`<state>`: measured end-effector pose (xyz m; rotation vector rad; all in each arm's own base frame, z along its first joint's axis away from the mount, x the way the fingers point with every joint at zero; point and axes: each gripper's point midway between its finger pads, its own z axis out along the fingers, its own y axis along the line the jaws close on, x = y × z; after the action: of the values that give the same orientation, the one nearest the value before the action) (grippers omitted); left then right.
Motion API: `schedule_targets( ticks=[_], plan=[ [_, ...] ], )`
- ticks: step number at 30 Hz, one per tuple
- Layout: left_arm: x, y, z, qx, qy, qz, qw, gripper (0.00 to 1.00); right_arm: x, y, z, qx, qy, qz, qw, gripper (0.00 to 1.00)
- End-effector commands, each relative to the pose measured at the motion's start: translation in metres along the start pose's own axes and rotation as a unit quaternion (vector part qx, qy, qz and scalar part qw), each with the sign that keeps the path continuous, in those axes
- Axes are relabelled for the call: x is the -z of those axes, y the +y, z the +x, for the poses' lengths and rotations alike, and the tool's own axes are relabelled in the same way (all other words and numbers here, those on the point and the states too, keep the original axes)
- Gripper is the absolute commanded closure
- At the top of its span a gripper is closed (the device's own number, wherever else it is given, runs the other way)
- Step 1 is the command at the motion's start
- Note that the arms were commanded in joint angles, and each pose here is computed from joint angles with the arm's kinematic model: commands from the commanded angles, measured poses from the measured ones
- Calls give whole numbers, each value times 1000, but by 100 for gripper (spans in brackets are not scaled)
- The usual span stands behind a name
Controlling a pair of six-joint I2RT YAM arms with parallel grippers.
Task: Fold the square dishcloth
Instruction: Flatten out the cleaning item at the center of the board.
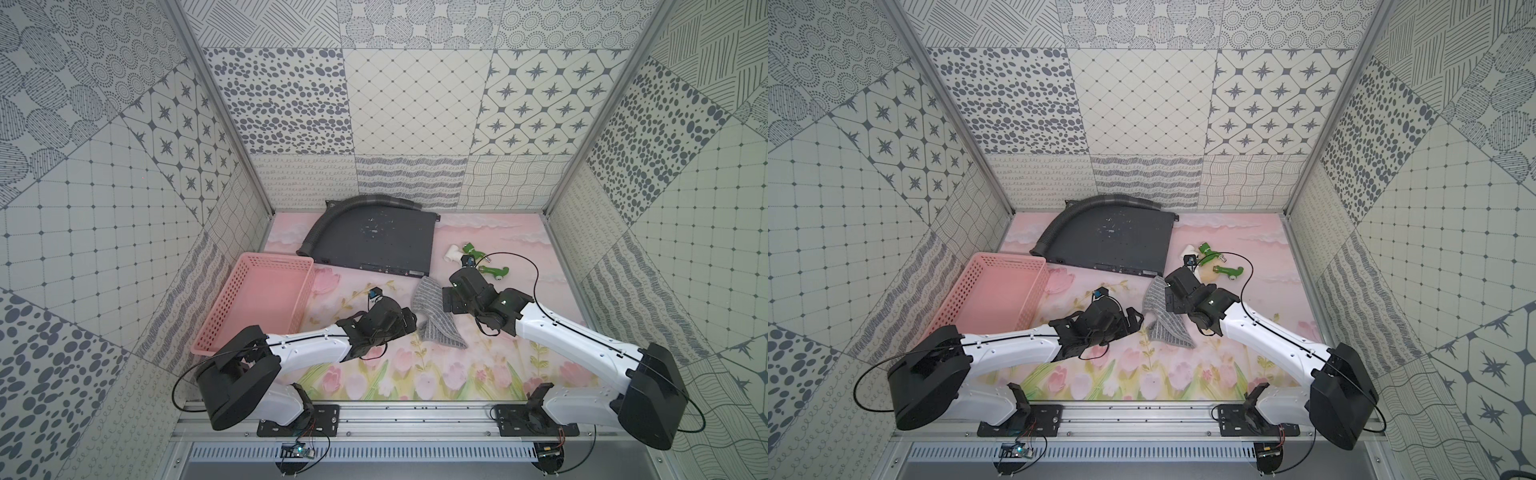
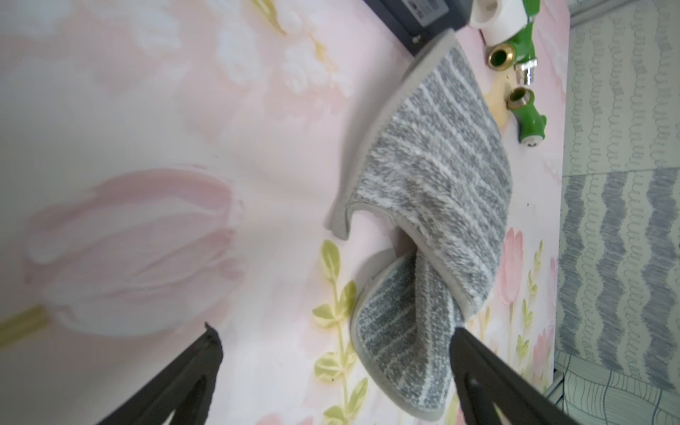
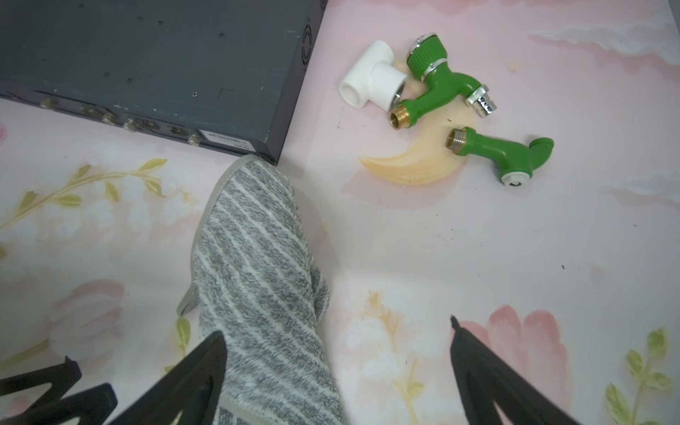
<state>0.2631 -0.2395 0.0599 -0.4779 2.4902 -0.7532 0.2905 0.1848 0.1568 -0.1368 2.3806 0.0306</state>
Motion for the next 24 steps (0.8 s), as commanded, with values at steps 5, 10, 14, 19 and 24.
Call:
schedule_targets(
  ticks=[5,10,14,19,24],
  plan=[
    [30,39,-35,95,-67,-26,993,1,4,35,-3,74,4,-2,997,12],
    [49,57,-43,118,-101,-46,987,1,-3,58,7,114,21,-7,993,20],
    [59,73,-45,144,-127,-46,980,1,-10,79,17,163,34,-4,986,26],
    [63,80,-46,156,-135,-47,977,1,-21,110,31,234,52,5,971,38],
    [62,88,-44,176,-136,-60,973,1,-44,131,46,259,79,14,962,45]
  ],
)
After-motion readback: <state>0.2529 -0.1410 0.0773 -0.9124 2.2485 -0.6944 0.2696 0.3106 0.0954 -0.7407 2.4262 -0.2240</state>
